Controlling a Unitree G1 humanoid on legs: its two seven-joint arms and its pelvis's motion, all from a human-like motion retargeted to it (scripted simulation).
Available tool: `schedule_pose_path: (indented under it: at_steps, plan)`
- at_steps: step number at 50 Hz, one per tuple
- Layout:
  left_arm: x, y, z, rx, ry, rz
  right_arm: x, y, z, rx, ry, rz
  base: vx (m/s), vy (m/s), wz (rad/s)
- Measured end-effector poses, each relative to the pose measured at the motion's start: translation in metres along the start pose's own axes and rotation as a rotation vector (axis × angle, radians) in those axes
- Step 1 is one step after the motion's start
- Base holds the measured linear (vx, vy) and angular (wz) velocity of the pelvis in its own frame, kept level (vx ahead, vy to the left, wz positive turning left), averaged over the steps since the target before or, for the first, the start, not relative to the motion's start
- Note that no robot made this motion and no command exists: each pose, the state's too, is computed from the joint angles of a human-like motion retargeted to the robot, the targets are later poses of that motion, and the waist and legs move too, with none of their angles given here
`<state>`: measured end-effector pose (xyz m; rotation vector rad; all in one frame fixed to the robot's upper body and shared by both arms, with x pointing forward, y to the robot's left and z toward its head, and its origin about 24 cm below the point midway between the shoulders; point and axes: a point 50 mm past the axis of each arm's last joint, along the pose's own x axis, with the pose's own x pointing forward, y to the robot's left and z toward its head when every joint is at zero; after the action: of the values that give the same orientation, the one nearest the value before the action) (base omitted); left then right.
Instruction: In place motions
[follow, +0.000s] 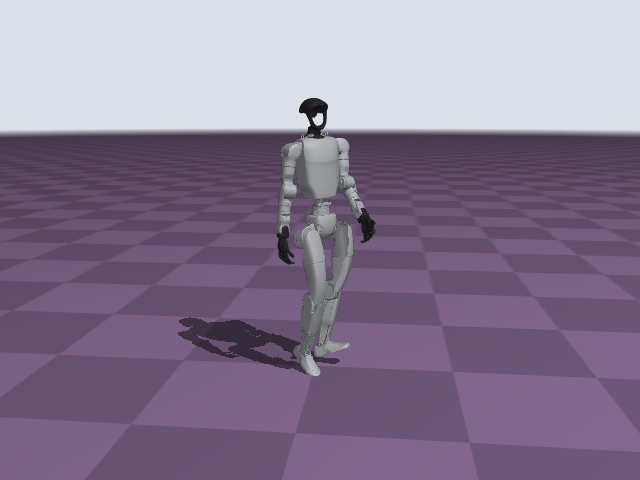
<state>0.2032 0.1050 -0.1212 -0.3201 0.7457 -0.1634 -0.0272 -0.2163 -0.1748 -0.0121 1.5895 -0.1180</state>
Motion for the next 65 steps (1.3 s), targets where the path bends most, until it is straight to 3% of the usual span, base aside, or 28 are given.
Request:
schedule_pose_path:
  at_steps: [5, 12, 18, 23, 28, 33, 39, 45, 51, 55, 60, 65]
  plan:
    - [-0.048, 0.021, -0.097, -0.124, 0.305, 0.040, -0.001, 0.033, 0.071, -0.296, -0.223, 0.083, -0.13, -0.17, -0.79]
    - [-0.103, 0.061, -0.153, -0.053, 0.588, 0.326, -0.010, 0.051, 0.119, -0.585, -0.378, 0.060, -0.19, -0.19, -0.04]
    - [-0.128, 0.072, -0.170, -0.039, 0.803, 0.395, -0.002, 0.046, 0.076, -0.470, -0.239, 0.107, -0.10, -0.09, 0.56]
    - [-0.128, 0.077, -0.168, -0.072, 0.768, 0.422, 0.002, 0.031, 0.020, -0.295, -0.048, 0.118, -0.03, -0.09, -0.06]
    - [-0.134, 0.082, -0.171, -0.089, 0.763, 0.412, 0.001, 0.024, 0.010, -0.148, -0.003, 0.051, -0.11, -0.03, -0.26]
    - [-0.143, 0.086, -0.176, -0.060, 0.806, 0.476, -0.002, 0.044, 0.075, -0.012, -0.179, 0.049, -0.26, -0.06, -0.04]
    - [-0.188, 0.074, -0.211, -0.265, 0.968, 0.484, -0.031, 0.096, 0.176, -0.294, -0.477, 0.264, -0.10, -0.03, -0.29]
    - [-0.230, 0.075, -0.231, -0.333, 1.046, 0.626, -0.070, 0.134, 0.235, -0.417, -0.744, 0.251, 0.02, 0.03, -0.26]
    - [-0.230, 0.090, -0.224, -0.291, 1.034, 0.667, -0.059, 0.135, 0.215, -0.442, -0.681, 0.270, 0.15, 0.03, 0.37]
    - [-0.201, 0.096, -0.206, -0.243, 0.949, 0.652, -0.030, 0.112, 0.164, -0.512, -0.528, 0.205, 0.29, 0.03, 0.07]
    - [-0.127, 0.089, -0.157, -0.092, 0.772, 0.486, 0.000, 0.057, 0.062, -0.417, -0.187, 0.132, 0.20, 0.03, 1.08]
    - [-0.024, 0.047, -0.050, 0.088, 0.442, 0.146, -0.002, 0.007, -0.021, -0.175, 0.110, 0.008, -0.31, -0.01, 0.46]
